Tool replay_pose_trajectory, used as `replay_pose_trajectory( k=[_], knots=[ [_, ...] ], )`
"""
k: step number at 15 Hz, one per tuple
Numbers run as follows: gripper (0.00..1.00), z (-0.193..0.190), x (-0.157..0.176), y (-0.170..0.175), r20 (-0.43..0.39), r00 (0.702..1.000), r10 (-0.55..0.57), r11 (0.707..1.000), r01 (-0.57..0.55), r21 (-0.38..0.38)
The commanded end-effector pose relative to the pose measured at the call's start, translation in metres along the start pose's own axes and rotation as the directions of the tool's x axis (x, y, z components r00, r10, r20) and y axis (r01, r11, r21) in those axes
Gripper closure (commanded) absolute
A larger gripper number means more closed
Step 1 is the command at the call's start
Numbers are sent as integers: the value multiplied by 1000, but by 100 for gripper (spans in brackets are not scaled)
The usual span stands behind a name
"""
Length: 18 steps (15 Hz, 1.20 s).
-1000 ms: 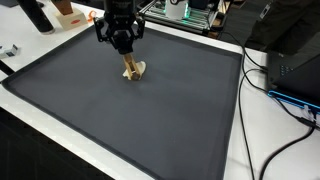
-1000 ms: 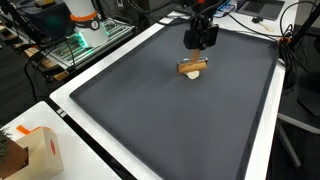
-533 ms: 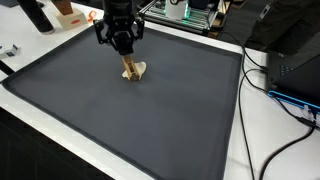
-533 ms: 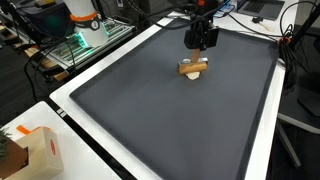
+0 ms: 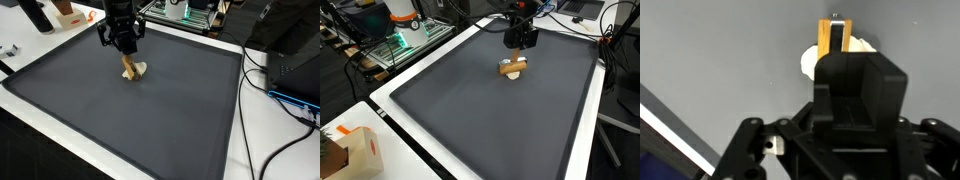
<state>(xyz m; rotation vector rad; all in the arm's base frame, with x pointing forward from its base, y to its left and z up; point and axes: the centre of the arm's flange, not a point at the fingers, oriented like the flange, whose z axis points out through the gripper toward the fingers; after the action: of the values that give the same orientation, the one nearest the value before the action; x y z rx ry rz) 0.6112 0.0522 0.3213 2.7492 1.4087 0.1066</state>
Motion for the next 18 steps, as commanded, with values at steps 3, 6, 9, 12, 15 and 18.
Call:
replay_pose_trajectory(
  k=[3, 6, 9, 12, 15, 18],
  knots=[
    [57, 13, 0, 1, 35, 999, -13, 998, 11, 55],
    [71, 12, -1, 1, 39, 999, -13, 998, 11, 57],
    [81, 15, -1, 3, 43, 999, -14, 998, 12, 61],
    [81, 11, 0, 2, 40, 999, -19, 998, 16, 63],
    [81, -9, -3, -2, 40, 999, -20, 998, 17, 57],
    [81, -31, -8, -5, 51, 999, -12, 998, 9, 60]
  ],
)
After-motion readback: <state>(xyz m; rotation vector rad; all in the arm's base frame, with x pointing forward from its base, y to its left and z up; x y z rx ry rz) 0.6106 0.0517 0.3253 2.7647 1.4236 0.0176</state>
